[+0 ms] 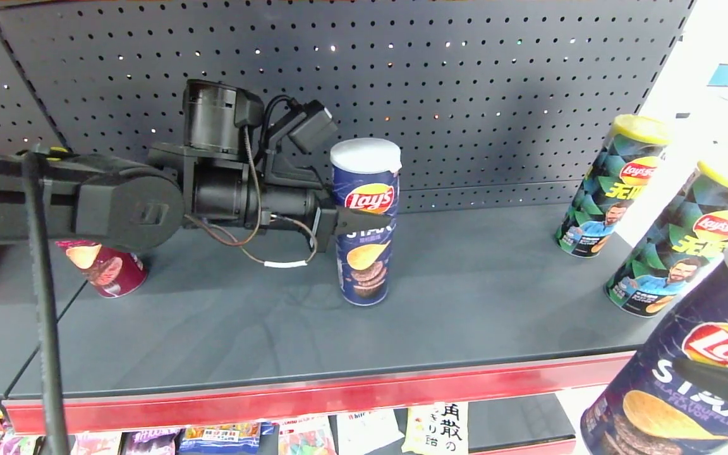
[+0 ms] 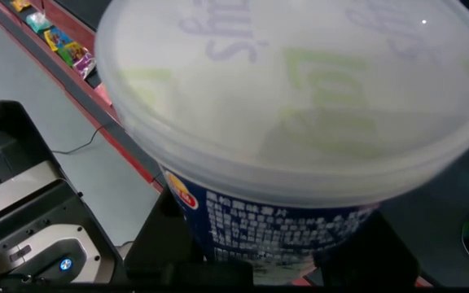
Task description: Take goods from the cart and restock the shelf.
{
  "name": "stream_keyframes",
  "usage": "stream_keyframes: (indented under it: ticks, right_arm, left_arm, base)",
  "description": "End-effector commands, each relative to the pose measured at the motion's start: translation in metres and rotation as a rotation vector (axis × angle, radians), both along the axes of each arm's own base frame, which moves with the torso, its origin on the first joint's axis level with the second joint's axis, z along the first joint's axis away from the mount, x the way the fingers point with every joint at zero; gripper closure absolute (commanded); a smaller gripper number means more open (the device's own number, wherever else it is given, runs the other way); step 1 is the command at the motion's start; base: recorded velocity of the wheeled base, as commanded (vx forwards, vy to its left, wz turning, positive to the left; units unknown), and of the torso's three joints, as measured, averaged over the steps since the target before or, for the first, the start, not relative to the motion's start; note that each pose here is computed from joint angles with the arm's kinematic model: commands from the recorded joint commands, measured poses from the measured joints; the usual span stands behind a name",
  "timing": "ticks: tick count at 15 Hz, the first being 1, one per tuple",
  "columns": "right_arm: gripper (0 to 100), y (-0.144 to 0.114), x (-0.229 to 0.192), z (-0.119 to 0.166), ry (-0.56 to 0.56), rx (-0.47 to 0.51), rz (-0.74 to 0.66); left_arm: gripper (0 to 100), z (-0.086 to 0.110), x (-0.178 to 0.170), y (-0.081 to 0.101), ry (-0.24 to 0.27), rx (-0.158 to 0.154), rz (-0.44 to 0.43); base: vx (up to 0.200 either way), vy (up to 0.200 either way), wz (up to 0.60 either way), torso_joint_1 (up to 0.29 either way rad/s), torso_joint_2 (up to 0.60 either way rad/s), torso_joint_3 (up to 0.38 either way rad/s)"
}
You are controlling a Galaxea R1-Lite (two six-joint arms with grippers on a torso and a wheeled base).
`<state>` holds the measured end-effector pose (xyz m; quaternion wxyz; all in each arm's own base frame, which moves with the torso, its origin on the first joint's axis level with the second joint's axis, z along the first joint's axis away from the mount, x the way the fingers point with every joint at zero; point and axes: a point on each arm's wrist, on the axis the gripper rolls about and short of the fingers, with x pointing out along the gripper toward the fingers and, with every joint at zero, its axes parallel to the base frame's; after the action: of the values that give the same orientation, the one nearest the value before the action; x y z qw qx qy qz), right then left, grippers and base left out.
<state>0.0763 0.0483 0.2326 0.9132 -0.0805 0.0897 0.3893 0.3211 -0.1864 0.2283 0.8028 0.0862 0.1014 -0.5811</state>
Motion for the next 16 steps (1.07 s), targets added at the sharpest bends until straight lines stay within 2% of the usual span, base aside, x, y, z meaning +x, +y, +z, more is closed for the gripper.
stream_keyframes:
  ticks: [1,6,16]
  right_arm:
    - [100,0.0,0.001,0.0,0.002,-0.002,0.002]
    - [100,0.0,0.001,0.0,0.001,-0.002,0.002]
    - [100,0.001,0.003,0.002,0.001,-0.002,0.002]
  left_arm:
    - [100,0.005,-0.019,0.01,0.001,-0.001,-0.01]
    - [100,-0.01,-0.043,0.015,0.031,0.032,-0.063]
    - [100,-0.019,-0.064,0.02,0.07,0.048,-0.09]
  base:
    - [0.0,0.0,0.0,0.0,0.0,0.0]
    - [0.0,0.0,0.0,0.0,0.0,0.0]
    - [0.0,0.0,0.0,0.0,0.0,0.0]
